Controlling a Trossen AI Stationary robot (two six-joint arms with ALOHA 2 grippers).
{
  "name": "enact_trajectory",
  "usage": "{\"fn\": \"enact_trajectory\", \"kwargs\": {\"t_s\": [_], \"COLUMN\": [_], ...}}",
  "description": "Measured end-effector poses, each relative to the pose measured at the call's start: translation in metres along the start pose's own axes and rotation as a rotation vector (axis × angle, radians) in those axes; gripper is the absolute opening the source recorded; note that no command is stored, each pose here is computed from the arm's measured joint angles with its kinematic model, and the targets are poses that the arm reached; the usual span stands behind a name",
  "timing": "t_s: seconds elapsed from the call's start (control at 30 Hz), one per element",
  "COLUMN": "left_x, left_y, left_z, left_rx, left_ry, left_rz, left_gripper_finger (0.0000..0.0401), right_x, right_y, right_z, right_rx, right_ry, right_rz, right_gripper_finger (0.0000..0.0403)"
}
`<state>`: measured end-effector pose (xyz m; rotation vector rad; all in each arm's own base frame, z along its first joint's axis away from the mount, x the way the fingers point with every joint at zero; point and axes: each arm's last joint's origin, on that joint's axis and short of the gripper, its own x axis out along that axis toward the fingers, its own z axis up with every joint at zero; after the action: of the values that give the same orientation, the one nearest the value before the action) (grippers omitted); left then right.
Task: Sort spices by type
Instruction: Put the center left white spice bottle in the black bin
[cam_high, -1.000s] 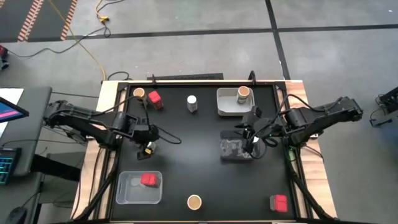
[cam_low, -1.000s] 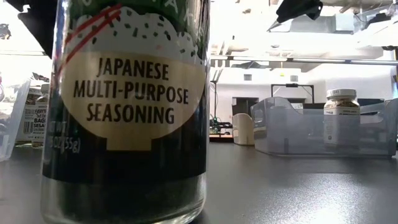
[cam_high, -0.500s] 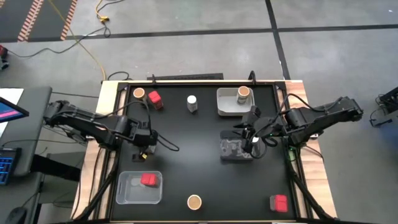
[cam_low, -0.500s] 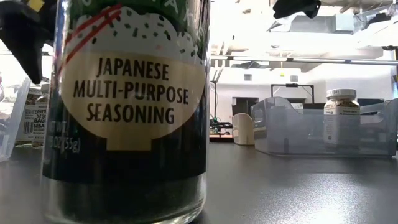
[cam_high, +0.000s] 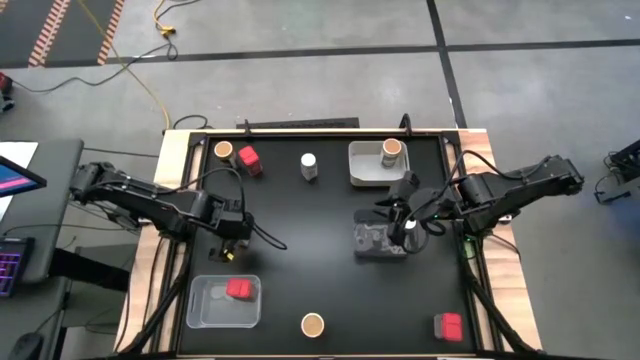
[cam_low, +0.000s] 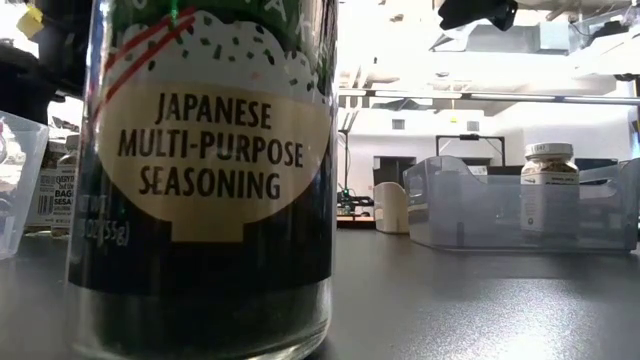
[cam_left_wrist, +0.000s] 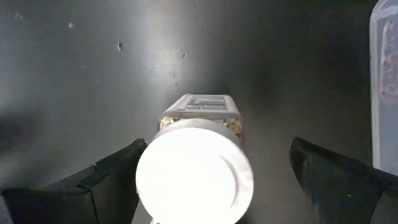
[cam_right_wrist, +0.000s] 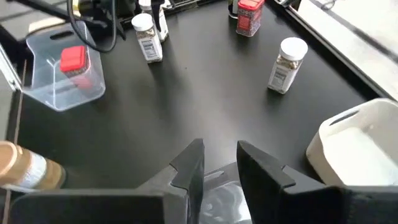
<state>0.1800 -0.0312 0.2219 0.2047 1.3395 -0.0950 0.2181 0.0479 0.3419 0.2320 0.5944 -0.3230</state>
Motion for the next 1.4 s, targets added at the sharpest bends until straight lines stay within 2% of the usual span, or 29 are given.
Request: {"fn": "enact_trajectory", "kwargs": {"t_s": [0.3,0.67,0.93,1.17,1.4], "left_x": [0.0036,0.0036,0.0036,0.0037,0.0041], "left_y": [-0.0002,-0.0006,0.0005,0.0028,0.0076], "left_z": [-0.0022,-0.0024,0.0017,0.0015,0.001], "left_rx": [0.077,0.084,0.105,0.116,0.073], "left_ry": [0.009,0.01,-0.029,-0.026,-0.021], "left_rz": [0.005,-0.011,0.027,0.046,0.05], "left_gripper_finger": [0.0373,0.0373,0.0371,0.0323,0.0271], "right_x": [0.0,0.0,0.0,-0.0001,0.0], "right_y": [0.0,0.0,0.0,0.0,0.0], "right_z": [0.0,0.0,0.0,0.0,0.0], "right_rx": [0.033,0.059,0.086,0.089,0.09], "right_ry": [0.0,0.0,0.0,0.0,0.0], "right_rz": [0.0,0.0,0.0,0.0,0.0], "right_gripper_finger": [0.0123,0.0123,0.0123,0.0123,0.0123]}}
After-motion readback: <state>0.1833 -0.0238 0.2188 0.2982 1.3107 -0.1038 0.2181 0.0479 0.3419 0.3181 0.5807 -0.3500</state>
